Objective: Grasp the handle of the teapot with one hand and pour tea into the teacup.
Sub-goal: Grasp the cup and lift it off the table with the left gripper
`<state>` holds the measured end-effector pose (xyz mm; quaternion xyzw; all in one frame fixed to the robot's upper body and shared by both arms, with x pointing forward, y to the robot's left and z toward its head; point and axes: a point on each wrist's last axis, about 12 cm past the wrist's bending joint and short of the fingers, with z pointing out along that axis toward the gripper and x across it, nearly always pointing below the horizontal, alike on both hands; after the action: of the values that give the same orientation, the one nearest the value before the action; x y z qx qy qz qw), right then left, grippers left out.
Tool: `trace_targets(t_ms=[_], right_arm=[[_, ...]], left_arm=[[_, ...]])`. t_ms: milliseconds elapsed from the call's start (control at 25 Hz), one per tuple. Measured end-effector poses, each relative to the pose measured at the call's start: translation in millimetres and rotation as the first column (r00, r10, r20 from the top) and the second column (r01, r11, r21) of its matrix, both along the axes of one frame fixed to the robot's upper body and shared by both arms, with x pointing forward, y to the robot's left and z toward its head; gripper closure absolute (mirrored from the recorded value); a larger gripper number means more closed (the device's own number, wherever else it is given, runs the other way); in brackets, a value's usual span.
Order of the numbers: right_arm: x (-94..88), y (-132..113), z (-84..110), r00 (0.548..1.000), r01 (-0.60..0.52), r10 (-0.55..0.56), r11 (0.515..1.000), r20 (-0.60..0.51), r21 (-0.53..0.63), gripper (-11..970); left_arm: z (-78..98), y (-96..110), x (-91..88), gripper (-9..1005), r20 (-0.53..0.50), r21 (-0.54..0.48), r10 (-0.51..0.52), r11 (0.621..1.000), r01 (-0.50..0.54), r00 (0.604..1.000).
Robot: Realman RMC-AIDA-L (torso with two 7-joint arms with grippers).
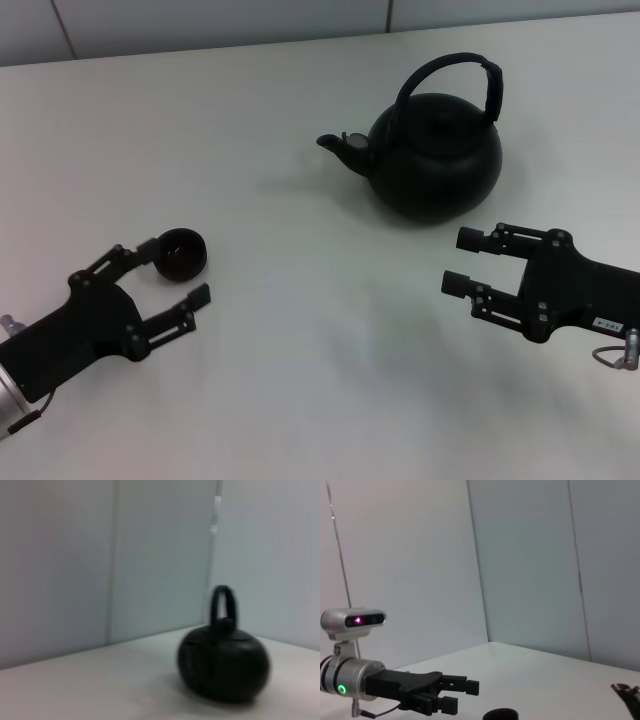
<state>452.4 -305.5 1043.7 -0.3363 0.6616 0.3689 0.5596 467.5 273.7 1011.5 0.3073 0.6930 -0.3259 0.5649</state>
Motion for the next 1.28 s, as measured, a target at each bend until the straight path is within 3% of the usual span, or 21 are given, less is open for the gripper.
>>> trace_targets(t_ms=[480,1280], right_arm=[[2.2,-3,1.1,0.999,0.032,-0.033,0.999,0.006,0.015,414],[4.0,-1,2.1,0.999,0.034,-0.034,0.999,0.005,0.036,415]], left_arm=[[-16.3,4,6.6,172,0.002,0.088,0.154,0.984,-0.154,0.988],[-16.9,-3,26.6,189,-0.014,0.145,0.16,0.977,-0.156,0.987]])
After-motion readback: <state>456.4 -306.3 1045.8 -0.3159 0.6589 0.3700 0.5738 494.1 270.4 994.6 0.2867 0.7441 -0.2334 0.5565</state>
